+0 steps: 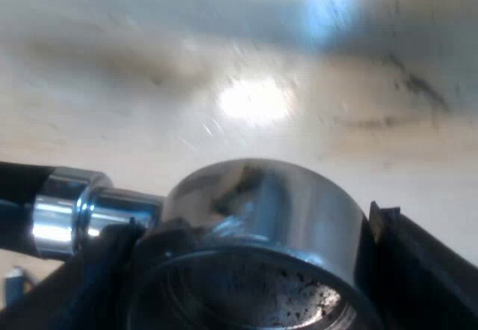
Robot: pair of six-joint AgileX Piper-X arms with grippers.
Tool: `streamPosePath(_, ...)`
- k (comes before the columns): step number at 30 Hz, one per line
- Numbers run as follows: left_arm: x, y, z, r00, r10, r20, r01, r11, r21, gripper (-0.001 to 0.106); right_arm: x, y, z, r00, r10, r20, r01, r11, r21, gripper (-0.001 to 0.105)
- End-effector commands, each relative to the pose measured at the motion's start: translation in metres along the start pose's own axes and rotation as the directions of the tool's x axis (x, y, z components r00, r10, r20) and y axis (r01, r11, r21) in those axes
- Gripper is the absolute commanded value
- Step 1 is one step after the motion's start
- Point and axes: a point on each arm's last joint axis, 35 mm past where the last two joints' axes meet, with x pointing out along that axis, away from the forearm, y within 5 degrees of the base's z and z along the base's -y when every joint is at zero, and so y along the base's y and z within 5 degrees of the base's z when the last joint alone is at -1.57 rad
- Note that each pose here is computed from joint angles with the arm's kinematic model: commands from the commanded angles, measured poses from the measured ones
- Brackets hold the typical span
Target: Put the handle in the coffee machine
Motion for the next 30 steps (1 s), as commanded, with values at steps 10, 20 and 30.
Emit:
streamPosePath(10, -0.011, -0.006, 0.006, 0.999, -0.021, -0.024, 0.023, 0.995, 0.098, 0.086, -0.022, -0.005, 0.015, 0.995, 0.094, 0.036, -0.084, 0.974, -0.211, 0.0)
streamPosePath(20, 0.011, -0.002, 0.017, 0.99, -0.068, -0.127, 0.083, 0.99, 0.116, 0.086, -0.015, -0.004, 0.021, 0.997, 0.082, 0.013, -0.078, 0.978, -0.194, 0.0)
streamPosePath(30, 0.042, 0.004, 0.027, 0.976, -0.043, -0.215, 0.072, 0.989, 0.129, 0.086, -0.013, -0.002, 0.022, 0.994, 0.113, -0.008, -0.113, 0.98, -0.163, 0.0)
